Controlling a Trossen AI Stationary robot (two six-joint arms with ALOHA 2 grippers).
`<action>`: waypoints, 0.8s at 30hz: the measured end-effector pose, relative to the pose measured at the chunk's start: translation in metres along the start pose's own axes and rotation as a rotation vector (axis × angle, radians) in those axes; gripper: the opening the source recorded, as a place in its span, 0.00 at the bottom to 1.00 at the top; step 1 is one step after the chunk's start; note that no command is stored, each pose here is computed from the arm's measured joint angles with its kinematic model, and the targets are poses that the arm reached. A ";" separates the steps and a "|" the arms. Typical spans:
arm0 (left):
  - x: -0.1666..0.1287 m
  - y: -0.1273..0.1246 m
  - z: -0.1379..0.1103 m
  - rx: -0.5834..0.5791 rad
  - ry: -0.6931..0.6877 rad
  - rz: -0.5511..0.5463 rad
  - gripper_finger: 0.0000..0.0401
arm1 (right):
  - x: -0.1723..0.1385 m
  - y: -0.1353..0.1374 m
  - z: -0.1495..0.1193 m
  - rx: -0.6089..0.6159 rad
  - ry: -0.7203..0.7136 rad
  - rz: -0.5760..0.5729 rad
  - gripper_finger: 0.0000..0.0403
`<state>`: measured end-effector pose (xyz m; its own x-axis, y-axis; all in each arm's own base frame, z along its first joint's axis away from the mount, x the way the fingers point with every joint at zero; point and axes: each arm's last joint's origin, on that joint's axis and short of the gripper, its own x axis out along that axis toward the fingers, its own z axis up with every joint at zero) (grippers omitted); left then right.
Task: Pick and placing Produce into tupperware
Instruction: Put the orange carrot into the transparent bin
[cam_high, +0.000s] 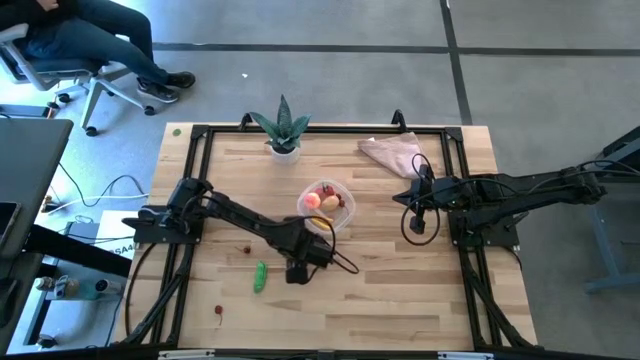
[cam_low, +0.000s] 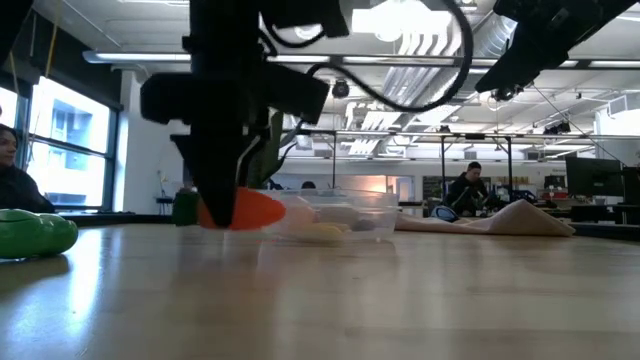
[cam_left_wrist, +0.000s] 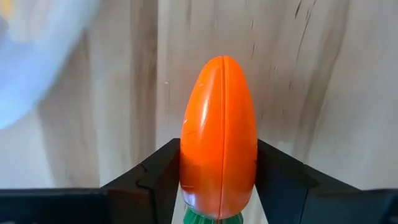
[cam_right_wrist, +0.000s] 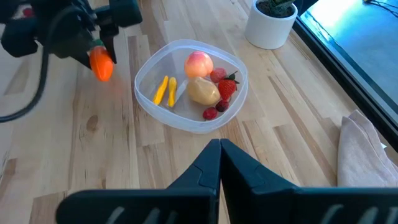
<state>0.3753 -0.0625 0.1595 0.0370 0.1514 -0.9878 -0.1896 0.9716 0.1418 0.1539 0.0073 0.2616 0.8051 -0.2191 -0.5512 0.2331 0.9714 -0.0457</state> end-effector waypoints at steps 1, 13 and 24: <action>-0.004 0.000 0.002 0.000 -0.003 0.009 0.42 | 0.000 0.000 0.000 0.000 0.001 0.000 0.00; -0.079 0.012 0.033 0.092 -0.151 0.077 0.44 | 0.000 0.000 0.000 0.000 0.000 0.000 0.00; -0.122 0.093 0.066 0.039 -0.276 -0.082 0.44 | 0.000 0.000 0.000 0.000 0.000 0.000 0.00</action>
<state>0.4181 0.0219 0.2980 0.3171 0.1108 -0.9419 -0.1372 0.9881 0.0700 0.1539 0.0073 0.2615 0.8050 -0.2191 -0.5514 0.2330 0.9714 -0.0458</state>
